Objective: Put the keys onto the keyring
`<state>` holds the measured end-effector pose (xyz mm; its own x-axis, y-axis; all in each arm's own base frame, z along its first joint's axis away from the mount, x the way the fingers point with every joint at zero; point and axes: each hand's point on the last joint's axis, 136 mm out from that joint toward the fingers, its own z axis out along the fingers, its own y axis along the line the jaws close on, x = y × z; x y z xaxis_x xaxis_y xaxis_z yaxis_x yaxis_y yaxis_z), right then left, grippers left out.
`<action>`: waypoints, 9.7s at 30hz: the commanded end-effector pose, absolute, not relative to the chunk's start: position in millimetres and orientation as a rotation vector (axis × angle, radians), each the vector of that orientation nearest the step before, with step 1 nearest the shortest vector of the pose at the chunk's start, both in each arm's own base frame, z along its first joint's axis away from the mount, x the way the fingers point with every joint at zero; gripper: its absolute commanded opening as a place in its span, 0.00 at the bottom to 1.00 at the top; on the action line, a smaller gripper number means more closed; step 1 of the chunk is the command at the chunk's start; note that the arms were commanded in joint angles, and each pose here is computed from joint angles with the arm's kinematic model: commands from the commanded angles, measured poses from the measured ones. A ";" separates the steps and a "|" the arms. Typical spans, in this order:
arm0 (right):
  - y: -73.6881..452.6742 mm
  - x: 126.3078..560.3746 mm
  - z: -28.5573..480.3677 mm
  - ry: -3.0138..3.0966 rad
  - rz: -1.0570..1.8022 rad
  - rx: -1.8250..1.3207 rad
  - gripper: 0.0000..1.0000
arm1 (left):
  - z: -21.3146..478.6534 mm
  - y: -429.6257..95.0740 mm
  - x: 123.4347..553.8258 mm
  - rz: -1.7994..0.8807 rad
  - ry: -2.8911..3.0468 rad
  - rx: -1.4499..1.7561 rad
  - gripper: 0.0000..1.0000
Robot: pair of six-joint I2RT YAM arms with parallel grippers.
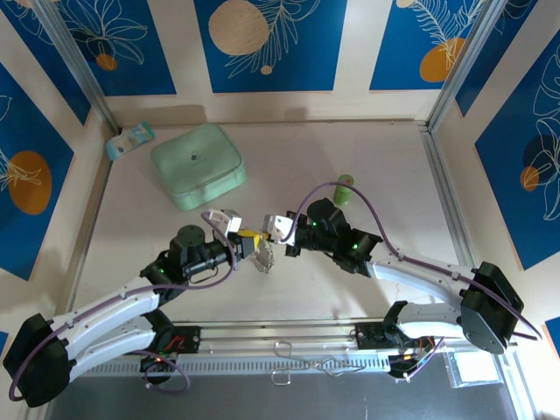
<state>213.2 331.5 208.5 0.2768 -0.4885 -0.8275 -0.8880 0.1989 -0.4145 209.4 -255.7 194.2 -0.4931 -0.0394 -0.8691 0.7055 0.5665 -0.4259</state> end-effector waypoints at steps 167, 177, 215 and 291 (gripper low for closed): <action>296.4 162.8 224.2 1.514 0.794 -1.481 0.41 | 237.7 -279.6 172.3 -1.025 1.308 0.946 0.00; 301.2 183.4 238.0 1.389 0.477 -1.435 0.39 | 238.0 -275.6 183.6 -1.056 1.424 0.832 0.00; 310.3 152.3 218.2 1.325 0.525 -1.633 0.03 | 268.2 -281.3 189.2 -1.084 1.355 0.801 0.00; 303.7 148.7 216.9 1.668 1.168 -1.565 0.00 | 264.2 -296.2 158.6 -1.069 1.101 1.073 0.00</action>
